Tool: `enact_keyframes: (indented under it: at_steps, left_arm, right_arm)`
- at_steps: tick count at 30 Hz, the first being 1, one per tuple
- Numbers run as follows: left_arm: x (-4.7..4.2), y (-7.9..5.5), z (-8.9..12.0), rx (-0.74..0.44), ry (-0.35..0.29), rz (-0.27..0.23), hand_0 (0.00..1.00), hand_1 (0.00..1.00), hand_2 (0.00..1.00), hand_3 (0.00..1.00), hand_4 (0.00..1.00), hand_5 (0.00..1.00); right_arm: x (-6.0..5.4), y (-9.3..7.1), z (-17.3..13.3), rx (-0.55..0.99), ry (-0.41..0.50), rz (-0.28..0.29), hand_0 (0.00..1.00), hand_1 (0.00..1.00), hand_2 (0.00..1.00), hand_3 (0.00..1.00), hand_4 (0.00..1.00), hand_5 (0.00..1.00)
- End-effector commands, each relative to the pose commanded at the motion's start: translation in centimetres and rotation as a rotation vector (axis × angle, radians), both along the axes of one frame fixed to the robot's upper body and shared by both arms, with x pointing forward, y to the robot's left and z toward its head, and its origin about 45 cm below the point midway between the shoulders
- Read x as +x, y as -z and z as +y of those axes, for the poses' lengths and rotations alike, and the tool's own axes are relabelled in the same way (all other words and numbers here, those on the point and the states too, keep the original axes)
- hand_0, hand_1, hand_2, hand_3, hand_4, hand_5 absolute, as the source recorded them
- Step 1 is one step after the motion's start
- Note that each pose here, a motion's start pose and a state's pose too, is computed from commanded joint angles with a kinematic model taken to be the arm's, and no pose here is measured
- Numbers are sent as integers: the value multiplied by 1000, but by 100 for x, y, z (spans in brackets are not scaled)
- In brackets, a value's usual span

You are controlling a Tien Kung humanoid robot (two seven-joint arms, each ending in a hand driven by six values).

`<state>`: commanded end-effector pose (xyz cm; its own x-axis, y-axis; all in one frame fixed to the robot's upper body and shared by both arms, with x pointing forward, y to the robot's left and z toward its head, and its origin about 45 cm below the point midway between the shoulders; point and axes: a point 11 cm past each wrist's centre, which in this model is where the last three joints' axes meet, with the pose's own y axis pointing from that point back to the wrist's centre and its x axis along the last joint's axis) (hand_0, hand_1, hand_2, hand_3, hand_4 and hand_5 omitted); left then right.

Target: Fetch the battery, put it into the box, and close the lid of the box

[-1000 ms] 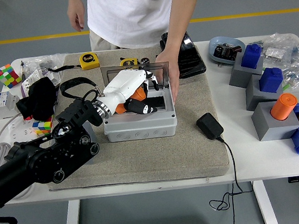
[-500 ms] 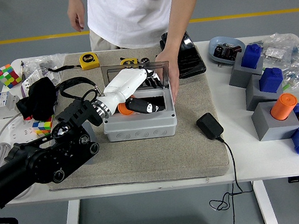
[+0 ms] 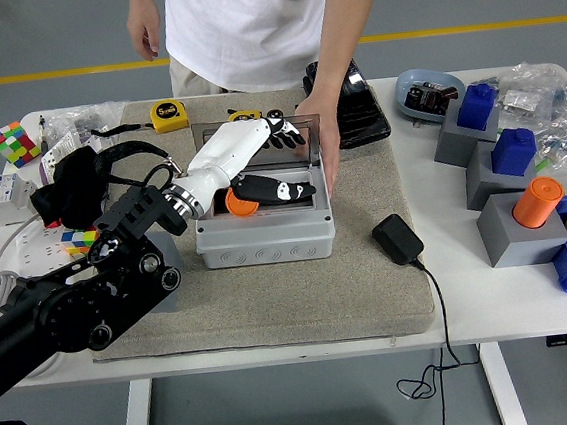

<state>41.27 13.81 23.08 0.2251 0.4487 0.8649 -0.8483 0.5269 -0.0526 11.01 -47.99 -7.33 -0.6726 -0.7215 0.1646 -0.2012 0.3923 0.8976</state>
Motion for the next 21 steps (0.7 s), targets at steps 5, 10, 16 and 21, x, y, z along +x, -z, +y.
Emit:
enact_keyframes:
  at_steps: [5,10,16,21]
  left_arm:
    - [-37,-117,150,-50,-25,-28,353,505,520,567,998,268]
    - [-91,-171,292,-73,-48,-43,325,473,504,563,998,217]
    - [-177,-154,462,-71,-65,-46,288,457,501,561,998,203]
    - [-274,-108,638,-53,-85,-54,251,456,503,562,998,181]
  right_arm:
    - [-7,1,-3,0,0,0,627,652,643,536,955,421]
    - [6,-10,-17,-3,0,-2,627,652,642,535,955,421]
    - [23,-18,-26,-5,-2,-4,627,651,643,536,955,421]
    - [12,-22,-39,-7,-5,-1,627,651,642,536,955,421]
